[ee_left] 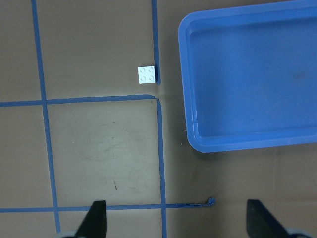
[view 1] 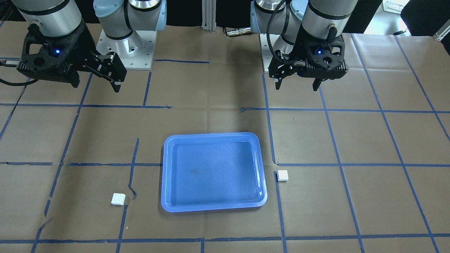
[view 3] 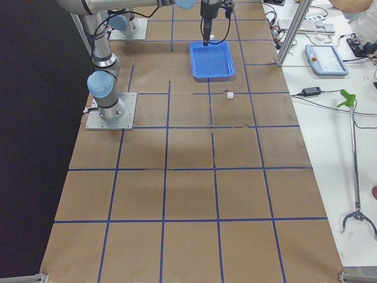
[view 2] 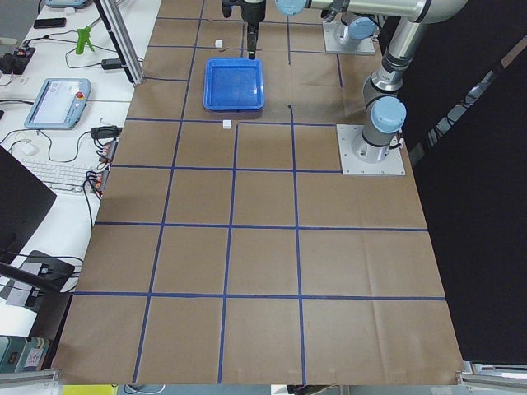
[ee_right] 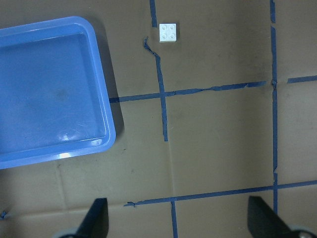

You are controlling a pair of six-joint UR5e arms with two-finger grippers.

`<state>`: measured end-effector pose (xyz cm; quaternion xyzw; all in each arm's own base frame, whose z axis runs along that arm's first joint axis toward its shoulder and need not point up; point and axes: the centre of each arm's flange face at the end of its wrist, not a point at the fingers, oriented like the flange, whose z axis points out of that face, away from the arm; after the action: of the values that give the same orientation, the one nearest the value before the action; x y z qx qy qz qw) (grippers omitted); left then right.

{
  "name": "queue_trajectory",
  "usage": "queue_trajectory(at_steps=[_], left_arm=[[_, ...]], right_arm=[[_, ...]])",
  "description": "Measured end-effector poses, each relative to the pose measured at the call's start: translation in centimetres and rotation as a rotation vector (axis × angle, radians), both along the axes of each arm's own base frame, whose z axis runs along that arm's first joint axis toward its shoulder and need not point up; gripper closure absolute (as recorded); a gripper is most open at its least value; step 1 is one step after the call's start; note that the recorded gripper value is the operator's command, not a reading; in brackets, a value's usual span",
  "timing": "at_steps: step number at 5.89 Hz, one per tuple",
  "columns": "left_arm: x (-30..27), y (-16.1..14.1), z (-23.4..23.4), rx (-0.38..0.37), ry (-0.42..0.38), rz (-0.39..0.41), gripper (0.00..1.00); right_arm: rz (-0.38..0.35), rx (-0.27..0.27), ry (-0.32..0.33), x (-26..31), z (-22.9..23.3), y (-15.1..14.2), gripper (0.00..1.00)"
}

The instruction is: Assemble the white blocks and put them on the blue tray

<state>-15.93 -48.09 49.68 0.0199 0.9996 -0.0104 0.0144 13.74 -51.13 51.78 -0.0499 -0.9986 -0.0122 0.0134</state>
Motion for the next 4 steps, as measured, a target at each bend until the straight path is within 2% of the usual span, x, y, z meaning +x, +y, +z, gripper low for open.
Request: queue_trajectory(at_steps=[3, 4], left_arm=[[-0.02, 0.31, 0.13, -0.003, 0.000, 0.003, 0.00], [-0.03, 0.53, 0.28, -0.005, 0.000, 0.003, 0.00]], right_arm=[[0.014, 0.001, 0.000, 0.05, -0.32, -0.02, 0.00], [0.039, -0.002, -0.002, 0.11, -0.21, 0.01, 0.00]])
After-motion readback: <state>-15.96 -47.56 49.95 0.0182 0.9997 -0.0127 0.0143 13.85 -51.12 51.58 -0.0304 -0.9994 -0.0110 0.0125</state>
